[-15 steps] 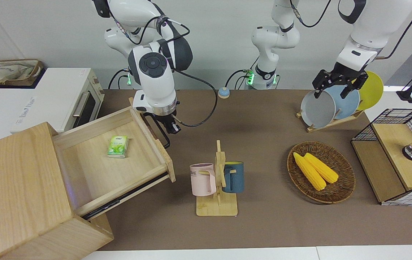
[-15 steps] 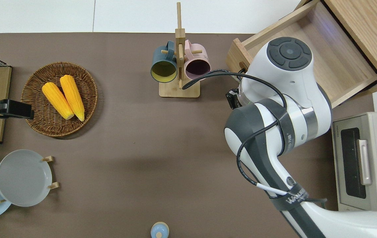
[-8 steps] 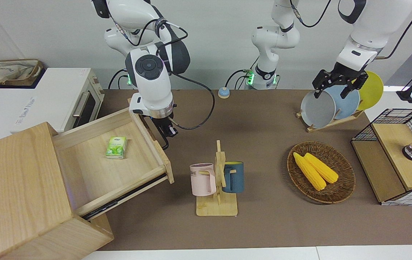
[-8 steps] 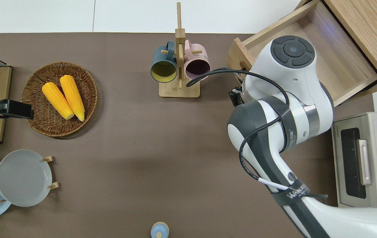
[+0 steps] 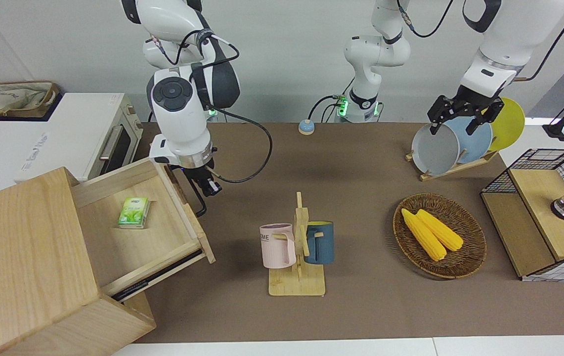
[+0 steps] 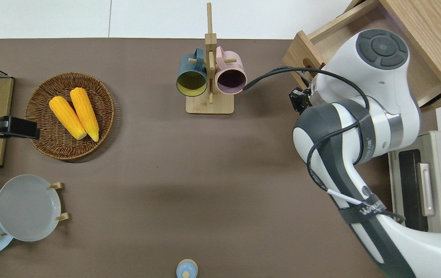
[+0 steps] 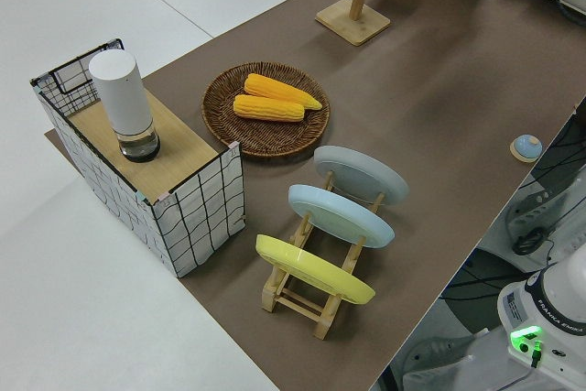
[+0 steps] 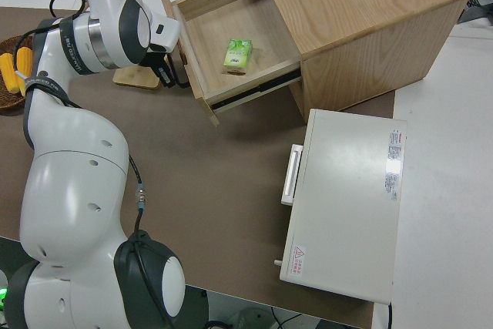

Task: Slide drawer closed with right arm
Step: 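Push the drawer farther from the robot with the right gripper until shut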

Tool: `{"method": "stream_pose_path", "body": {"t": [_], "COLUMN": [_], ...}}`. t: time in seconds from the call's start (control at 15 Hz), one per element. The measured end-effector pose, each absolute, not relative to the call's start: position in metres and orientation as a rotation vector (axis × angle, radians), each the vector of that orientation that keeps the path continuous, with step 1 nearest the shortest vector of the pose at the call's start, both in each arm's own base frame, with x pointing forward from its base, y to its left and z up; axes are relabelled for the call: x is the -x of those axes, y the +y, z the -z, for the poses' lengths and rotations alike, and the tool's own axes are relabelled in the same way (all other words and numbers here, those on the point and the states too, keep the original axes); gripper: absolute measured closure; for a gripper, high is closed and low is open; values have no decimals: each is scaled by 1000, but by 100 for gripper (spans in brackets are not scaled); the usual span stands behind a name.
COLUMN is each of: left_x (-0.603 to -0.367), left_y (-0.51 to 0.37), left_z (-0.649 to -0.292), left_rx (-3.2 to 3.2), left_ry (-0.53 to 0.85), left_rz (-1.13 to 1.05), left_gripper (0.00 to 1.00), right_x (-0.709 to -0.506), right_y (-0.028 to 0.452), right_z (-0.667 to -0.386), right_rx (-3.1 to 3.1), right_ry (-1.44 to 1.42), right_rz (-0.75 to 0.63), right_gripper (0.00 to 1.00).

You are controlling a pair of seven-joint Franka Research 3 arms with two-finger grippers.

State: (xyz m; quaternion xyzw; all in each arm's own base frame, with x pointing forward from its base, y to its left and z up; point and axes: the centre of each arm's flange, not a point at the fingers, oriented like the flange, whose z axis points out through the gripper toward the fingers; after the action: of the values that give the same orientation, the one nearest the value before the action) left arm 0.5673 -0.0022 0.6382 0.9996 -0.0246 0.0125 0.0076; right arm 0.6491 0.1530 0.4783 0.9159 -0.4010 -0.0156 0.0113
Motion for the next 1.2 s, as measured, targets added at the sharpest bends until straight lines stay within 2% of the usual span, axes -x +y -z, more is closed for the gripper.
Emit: {"method": "stream_pose_path", "body": {"t": [0.53, 1.2], "left_x": [-567, -567], "left_y": [-2, -2], "left_z": [-638, -638], "left_rx": [-3125, -3125], "left_ry": [-77, -77], "left_rz": [-39, -39], "left_gripper": [0, 0], "right_x": [-667, -673], "right_y": [89, 27], "right_z": [-485, -486], "right_rx": [-2857, -2873], "right_ry": [-1323, -1295], "right_rz": [-26, -36], "right_gripper": [99, 99]}}
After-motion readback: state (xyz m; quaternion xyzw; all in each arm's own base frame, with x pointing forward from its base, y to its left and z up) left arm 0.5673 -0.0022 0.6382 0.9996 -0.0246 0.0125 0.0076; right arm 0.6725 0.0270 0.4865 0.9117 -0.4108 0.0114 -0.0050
